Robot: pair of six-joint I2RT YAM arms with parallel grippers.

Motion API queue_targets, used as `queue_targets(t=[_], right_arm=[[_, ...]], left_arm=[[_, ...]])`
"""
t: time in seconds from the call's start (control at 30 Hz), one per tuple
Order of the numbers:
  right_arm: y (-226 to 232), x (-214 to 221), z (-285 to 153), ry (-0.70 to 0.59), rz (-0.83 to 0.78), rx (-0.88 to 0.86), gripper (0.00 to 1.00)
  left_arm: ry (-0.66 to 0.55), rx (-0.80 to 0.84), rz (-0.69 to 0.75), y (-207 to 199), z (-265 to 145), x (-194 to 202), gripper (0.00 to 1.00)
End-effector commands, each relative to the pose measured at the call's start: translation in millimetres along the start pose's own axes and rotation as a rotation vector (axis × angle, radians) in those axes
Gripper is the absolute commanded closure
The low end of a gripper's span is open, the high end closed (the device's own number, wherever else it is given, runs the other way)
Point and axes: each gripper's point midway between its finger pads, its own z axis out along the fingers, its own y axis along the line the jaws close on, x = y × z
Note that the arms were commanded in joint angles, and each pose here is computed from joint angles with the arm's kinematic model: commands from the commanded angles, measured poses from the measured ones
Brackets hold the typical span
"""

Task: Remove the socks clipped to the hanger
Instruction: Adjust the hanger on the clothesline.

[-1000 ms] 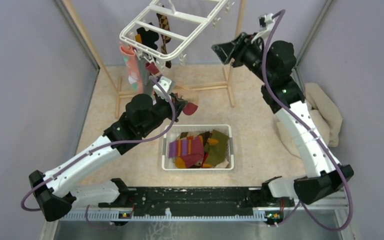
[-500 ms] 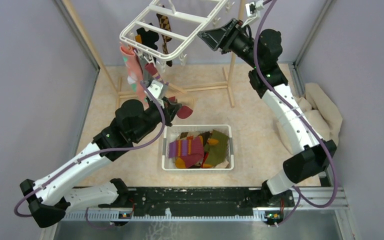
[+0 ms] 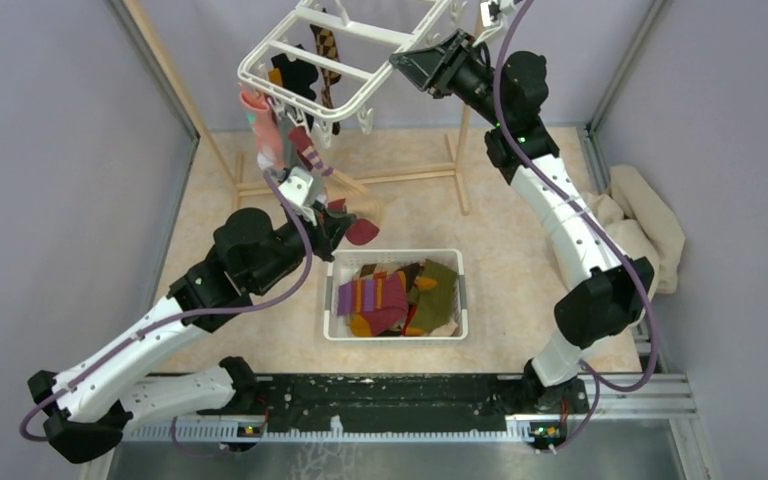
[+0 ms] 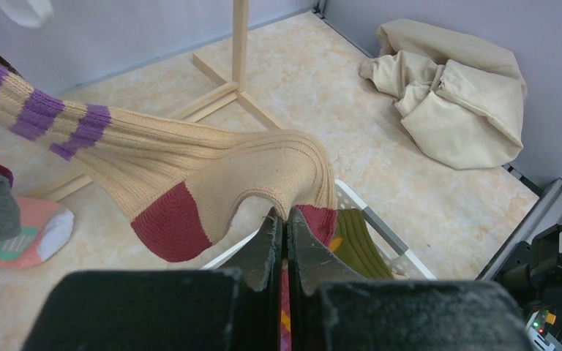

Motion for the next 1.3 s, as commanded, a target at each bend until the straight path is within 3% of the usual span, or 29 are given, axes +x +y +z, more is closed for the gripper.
queue_targets(t=[0.0, 0.43, 0.67, 0.9, 1.27], right_arm=[[6, -19, 8, -0.064, -0.034, -0.033, 0.67], [-37, -37, 9, -0.126, -0.004, 0.013, 0.71], [-63, -63, -3, -0.176, -0.006, 0.044, 0.67], [-88, -85, -10, -0.196, -0.021, 0.068, 0.54], [-76, -89, -47, -0.115, -0.211, 0.233, 0.50]], left_arm=[[-0.017, 0.003, -0.002, -1, -10, -8, 0.96], [-0.025, 0.019, 0.005, -3, -21, -21, 0.96], [-0.010, 0.020, 0.005, -3, -25, -20, 0.96], [-0.002, 0.006, 0.005, 0, -30, -19, 0.95], [0.018, 0.020, 0.017, -5, -9, -10, 0.94]])
